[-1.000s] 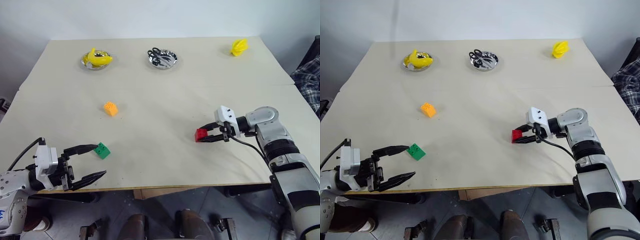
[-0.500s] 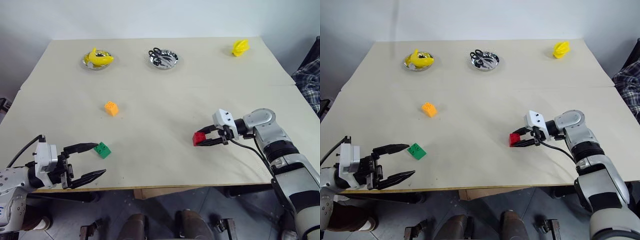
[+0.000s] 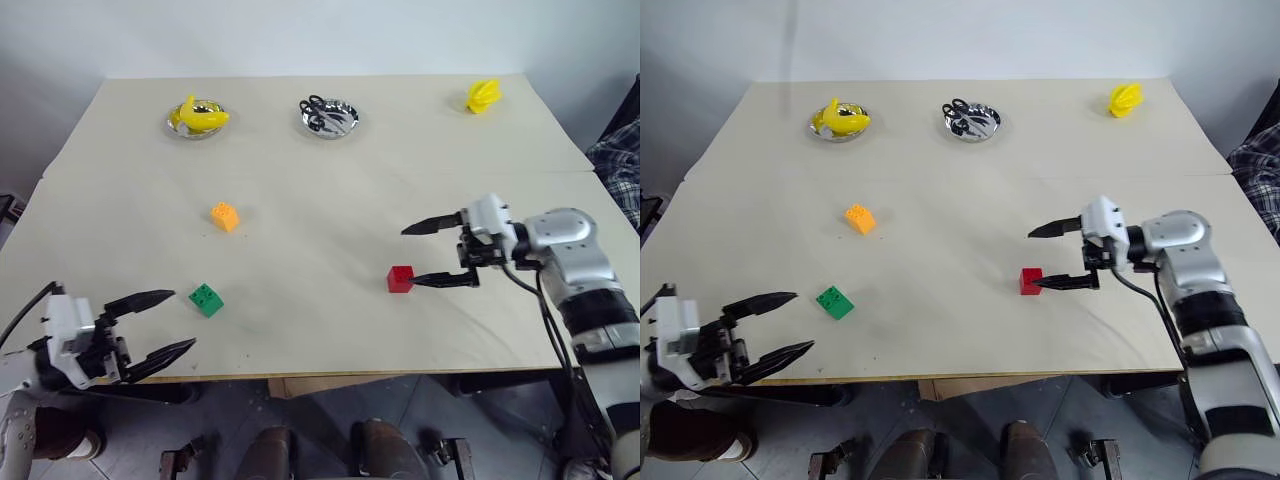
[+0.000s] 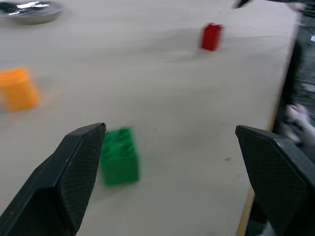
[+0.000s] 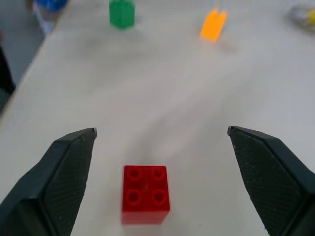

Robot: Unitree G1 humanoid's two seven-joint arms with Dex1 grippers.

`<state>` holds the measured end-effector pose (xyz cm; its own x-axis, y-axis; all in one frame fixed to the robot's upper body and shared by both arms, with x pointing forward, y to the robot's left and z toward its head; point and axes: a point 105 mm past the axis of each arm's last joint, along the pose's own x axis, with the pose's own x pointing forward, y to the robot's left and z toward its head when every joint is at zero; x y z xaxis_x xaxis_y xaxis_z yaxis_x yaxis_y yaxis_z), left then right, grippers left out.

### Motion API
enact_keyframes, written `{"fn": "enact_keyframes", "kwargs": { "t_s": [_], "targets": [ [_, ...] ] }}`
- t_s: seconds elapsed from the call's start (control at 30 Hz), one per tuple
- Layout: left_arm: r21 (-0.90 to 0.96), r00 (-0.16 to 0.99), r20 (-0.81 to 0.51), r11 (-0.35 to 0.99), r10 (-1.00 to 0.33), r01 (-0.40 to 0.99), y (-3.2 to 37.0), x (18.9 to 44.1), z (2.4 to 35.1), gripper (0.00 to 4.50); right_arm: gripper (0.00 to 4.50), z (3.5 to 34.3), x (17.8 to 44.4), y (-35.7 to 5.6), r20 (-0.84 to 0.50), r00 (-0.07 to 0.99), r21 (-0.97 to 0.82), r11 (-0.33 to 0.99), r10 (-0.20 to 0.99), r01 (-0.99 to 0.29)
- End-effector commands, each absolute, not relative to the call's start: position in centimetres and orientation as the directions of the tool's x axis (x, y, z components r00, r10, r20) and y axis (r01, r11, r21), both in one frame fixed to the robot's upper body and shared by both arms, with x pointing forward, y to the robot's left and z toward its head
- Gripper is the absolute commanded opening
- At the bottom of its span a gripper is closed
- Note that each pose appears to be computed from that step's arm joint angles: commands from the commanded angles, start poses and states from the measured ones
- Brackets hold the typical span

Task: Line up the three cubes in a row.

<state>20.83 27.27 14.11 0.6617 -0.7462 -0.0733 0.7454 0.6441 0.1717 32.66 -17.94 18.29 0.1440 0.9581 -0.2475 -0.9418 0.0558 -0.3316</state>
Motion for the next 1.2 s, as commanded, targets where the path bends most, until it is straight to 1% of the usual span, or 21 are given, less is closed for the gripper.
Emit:
{"fn": "enact_keyframes", "kwargs": {
  "t_s": [0.03,0.13,0.27,0.37,0.5,0.63,0.8,0.9,0.97,1.2],
  "targets": [
    [0.158,0.804,-0.016,0.792,-0.594,0.589,31.1,19.3,14.5,4.5,4.48,19.8,30.1,-19.1,-0.174,0.147,-0.286,0.093,0.974,-0.954],
    [0.116,0.859,-0.029,0.852,-0.51,0.51,32.8,17.4,13.5,4.5,4.48,19.9,28.3,-19.4,-0.114,0.214,-0.295,0.173,0.97,-0.94],
    [0.06,0.893,-0.057,0.891,-0.447,0.45,33.7,15.4,11.9,4.5,4.48,20.3,26.5,-19.1,-0.034,0.287,-0.325,0.261,0.957,-0.909],
    [0.043,0.903,-0.08,0.904,-0.422,0.426,34.1,14.7,10.9,4.5,4.48,20.5,25.4,-18.6,0.004,0.304,-0.353,0.285,0.953,-0.891],
    [0.039,0.892,-0.122,0.896,-0.436,0.443,34.3,14.4,9.8,4.5,4.48,19.9,24.9,-18.9,-0.017,0.322,-0.346,0.297,0.947,-0.89],
    [0.053,0.846,-0.112,0.847,-0.521,0.528,32.9,15.7,10.4,4.5,4.48,19.6,24.7,-19.1,-0.081,0.278,-0.395,0.226,0.957,-0.89],
    [0.108,0.765,-0.126,0.758,-0.631,0.643,30.6,18.1,12.1,4.5,4.48,19.1,24.9,-20.2,-0.182,0.251,-0.375,0.168,0.951,-0.911],
    [0.127,0.739,-0.15,0.729,-0.656,0.673,29.1,19.7,12.4,4.5,4.48,18.7,24.8,-20.6,-0.213,0.239,-0.347,0.156,0.947,-0.925],
    [0.125,0.714,-0.178,0.704,-0.678,0.699,27.6,21.1,12.0,4.5,4.48,18.6,24.5,-20.3,-0.225,0.21,-0.342,0.124,0.951,-0.932],
    [0.13,0.722,-0.221,0.714,-0.655,0.688,26.1,25.5,10.5,4.5,4.48,19.6,23.8,-19.1,-0.235,0.141,-0.384,0.041,0.962,-0.922]
  ]
}}
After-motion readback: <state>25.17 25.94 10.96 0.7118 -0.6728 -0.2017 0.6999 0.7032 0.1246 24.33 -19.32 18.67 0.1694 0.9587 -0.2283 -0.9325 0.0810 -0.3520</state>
